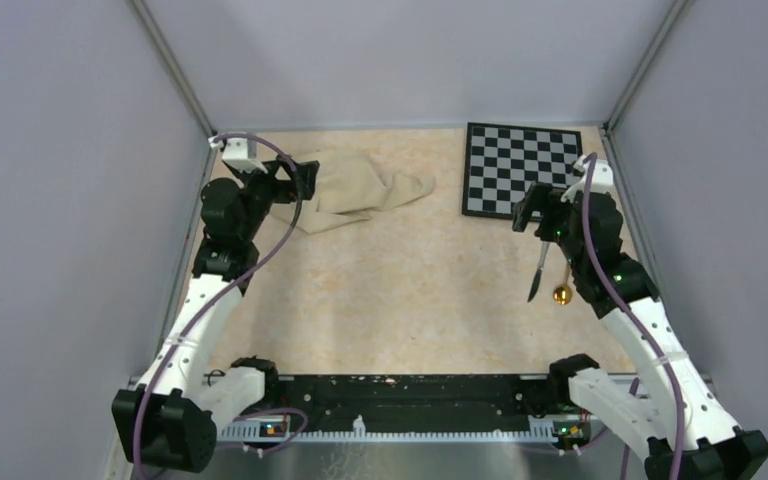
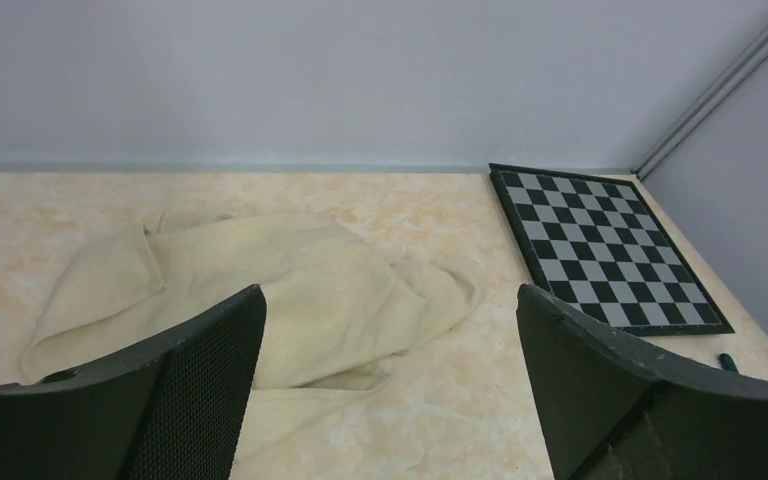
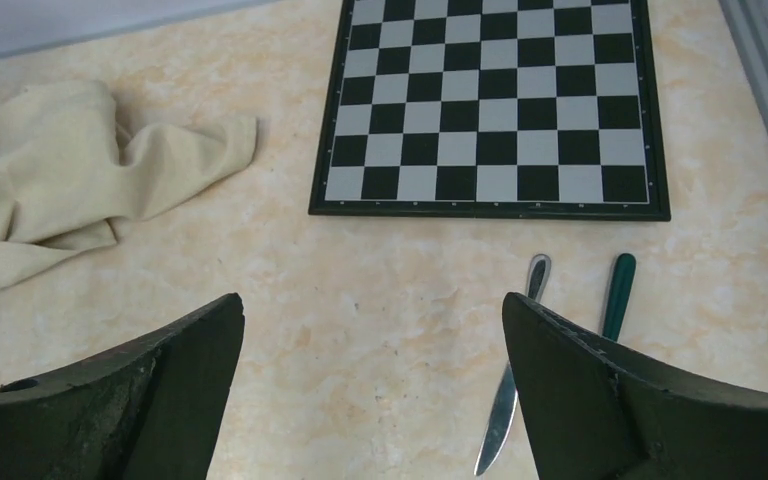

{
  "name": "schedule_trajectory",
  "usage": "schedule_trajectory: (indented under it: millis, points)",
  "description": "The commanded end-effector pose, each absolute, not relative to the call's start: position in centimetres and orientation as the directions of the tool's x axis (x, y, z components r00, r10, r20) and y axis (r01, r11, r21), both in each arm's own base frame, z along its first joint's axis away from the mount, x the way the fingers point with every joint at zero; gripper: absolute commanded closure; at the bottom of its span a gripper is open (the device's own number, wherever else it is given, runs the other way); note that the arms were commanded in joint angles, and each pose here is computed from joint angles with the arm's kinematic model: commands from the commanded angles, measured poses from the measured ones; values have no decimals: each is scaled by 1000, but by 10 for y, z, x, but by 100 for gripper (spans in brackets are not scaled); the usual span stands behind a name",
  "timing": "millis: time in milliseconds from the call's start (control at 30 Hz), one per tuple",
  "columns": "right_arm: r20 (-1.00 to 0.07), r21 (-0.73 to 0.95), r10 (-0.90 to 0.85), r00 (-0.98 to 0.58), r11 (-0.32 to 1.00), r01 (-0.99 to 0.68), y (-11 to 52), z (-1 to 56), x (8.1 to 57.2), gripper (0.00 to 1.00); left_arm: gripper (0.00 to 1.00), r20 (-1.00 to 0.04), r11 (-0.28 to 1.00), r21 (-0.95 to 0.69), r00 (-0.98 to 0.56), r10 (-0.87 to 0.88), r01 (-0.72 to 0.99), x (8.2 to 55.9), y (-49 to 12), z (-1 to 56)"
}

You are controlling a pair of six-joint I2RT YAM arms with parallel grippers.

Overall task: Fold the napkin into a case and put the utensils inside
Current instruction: Move the crumpled napkin to the corner of the board.

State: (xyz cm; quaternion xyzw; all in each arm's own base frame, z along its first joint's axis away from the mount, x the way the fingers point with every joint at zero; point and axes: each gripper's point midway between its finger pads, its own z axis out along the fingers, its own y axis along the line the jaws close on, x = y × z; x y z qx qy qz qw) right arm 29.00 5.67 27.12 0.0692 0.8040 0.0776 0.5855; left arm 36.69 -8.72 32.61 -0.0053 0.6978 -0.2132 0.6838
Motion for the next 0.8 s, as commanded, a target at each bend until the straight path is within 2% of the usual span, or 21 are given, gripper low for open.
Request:
schedule_trajectory:
  millis: [0,167,300,400,500,667,767]
  points:
    - [-931,253,249,-269,967,20,66,275,312,1,2,-954,879,-257,38,-296,402,366,-103,368]
    - [-903,332,286,-321,938,-99,124,258,344,1,2,-956,847,-268,-19,-293,460,368,-126,359]
    - [-854,450,354,-381,870,-201,194,237,369,1,1,-955,835,-281,-53,-291,474,372,-135,352]
    - [-781,568,415,-467,784,-251,254,216,380,1,2,-954,836,-286,-63,-291,468,373,-135,351]
    - [-657,725,526,-540,638,-260,311,204,387,1,2,-954,841,-285,-55,-293,460,372,-131,355]
    - [-350,888,670,-654,460,-4,378,151,394,2,1,-947,843,-304,-41,-320,443,371,-119,361]
    - [-254,906,723,-642,411,105,402,132,399,4,1,-944,845,-308,-33,-327,438,371,-116,362]
